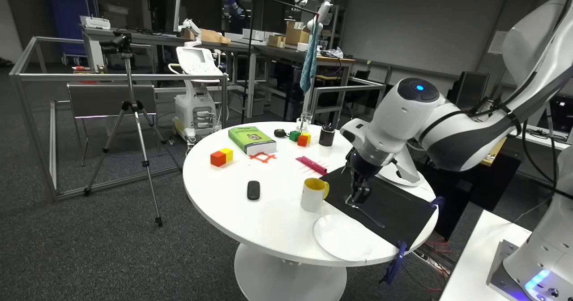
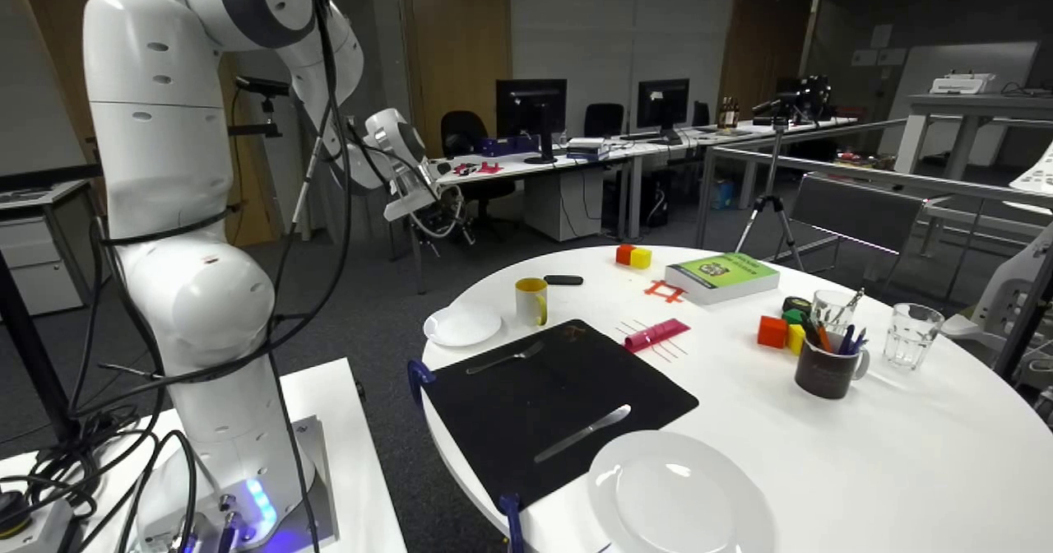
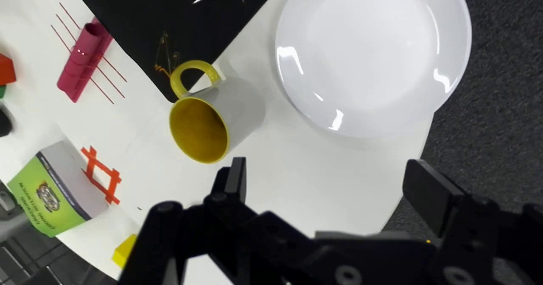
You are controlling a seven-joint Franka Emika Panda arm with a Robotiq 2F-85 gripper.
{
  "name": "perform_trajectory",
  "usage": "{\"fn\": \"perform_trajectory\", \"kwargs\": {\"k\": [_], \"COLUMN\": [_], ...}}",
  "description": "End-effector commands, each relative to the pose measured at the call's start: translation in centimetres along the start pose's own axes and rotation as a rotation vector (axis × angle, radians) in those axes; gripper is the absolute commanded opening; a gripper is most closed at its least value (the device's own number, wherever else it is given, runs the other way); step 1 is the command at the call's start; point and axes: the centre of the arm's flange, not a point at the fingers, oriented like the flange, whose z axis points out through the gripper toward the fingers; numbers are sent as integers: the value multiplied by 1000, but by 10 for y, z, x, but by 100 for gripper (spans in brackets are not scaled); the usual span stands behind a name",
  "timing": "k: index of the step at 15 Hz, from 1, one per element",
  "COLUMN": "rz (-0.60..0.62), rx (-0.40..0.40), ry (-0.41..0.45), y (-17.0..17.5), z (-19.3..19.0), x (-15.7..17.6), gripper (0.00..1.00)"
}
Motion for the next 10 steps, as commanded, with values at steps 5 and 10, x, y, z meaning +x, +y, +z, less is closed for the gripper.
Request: {"fn": "perform_trajectory", "kwargs": {"k": [5,10], "rz": [272,453], "rx": [31,53], "ry": [47,57], "y": [102,161], "z": [-18,-13], "x": [-48,-83], "gripper": [100,100]}}
